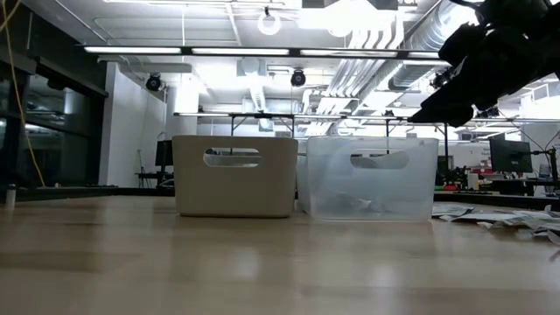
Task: Pick & Place First Aid Supplies
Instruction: Put the green bandage pack into the white bin
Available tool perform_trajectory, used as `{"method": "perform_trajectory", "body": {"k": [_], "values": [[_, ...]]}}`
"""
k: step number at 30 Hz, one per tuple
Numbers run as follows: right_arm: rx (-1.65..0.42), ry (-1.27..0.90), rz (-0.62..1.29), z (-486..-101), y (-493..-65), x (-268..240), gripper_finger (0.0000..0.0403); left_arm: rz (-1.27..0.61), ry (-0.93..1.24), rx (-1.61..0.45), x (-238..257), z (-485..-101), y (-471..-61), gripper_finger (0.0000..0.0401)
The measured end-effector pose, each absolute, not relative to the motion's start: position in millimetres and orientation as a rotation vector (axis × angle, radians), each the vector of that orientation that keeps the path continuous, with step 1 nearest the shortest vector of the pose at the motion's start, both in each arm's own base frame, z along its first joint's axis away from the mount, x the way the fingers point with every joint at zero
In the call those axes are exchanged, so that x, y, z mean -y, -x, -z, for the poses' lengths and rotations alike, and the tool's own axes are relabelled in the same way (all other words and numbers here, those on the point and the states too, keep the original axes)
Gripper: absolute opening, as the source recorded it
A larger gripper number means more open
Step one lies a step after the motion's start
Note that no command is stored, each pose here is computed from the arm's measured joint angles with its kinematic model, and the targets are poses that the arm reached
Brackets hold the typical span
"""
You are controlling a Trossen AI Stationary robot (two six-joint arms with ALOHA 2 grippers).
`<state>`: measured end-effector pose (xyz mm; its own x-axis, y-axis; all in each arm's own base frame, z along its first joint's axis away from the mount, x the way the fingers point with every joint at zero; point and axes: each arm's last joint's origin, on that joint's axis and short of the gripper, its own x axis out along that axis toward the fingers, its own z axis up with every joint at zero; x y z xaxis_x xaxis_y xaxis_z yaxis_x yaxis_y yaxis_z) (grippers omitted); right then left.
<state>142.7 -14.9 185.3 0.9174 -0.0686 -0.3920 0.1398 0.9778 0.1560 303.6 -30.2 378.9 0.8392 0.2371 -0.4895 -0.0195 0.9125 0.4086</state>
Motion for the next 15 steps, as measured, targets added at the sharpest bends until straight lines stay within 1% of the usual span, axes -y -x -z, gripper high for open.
{"method": "perform_trajectory", "body": {"k": [2,9,15], "values": [[-0.398,-0.183,0.107,-185,-143,15,0.0222,-0.150,-0.377,-0.484,31,-371,-291,0.0096],[-0.396,-0.183,0.107,-185,-143,15,0.0222,-0.150,-0.317,-0.289,25,-325,-250,0.0096],[-0.397,-0.183,0.108,-185,-143,15,0.0222,-0.107,-0.294,-0.190,21,-297,-210,0.0096]]}}
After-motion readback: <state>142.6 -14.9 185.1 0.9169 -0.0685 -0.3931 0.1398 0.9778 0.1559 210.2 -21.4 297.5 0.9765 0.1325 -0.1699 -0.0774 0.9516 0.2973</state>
